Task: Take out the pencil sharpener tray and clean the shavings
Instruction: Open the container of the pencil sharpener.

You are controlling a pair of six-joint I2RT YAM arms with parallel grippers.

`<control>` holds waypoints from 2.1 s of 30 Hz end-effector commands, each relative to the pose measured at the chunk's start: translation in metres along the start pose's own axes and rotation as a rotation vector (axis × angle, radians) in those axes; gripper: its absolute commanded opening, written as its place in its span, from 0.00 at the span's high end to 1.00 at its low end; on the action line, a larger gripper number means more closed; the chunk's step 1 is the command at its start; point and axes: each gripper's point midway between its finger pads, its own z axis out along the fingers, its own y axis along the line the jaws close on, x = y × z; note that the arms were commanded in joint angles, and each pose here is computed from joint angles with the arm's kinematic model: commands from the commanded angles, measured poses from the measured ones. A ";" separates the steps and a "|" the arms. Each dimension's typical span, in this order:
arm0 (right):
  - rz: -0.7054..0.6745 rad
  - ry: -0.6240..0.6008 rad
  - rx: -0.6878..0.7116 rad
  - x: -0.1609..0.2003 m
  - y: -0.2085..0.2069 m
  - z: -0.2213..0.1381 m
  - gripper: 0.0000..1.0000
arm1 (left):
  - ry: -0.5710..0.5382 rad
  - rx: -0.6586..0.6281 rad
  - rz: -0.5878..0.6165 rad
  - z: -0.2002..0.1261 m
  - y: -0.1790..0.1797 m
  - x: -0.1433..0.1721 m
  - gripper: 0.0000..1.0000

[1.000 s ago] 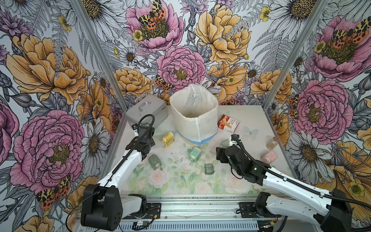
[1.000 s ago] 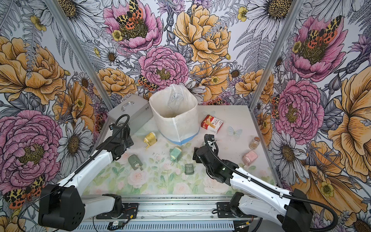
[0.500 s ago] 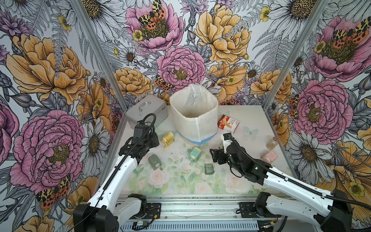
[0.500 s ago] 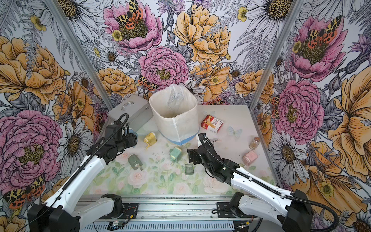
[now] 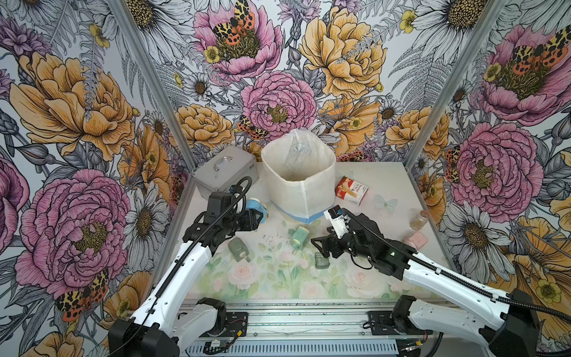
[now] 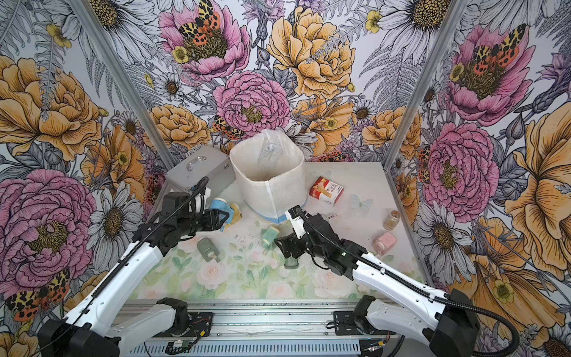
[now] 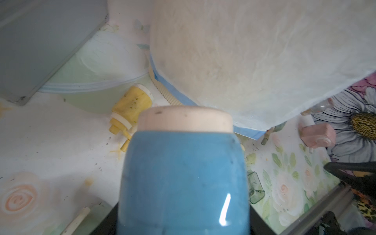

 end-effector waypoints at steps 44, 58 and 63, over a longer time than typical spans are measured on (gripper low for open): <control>-0.062 0.084 -0.686 -0.012 0.105 -0.081 0.24 | 0.298 0.906 0.530 -0.100 -0.184 0.128 1.00; -0.122 0.157 -0.781 0.000 0.138 -0.077 0.20 | 0.311 0.949 0.540 -0.107 -0.187 0.134 1.00; -0.130 0.178 -0.804 0.000 0.144 -0.073 0.21 | 0.324 0.949 0.536 -0.105 -0.188 0.135 1.00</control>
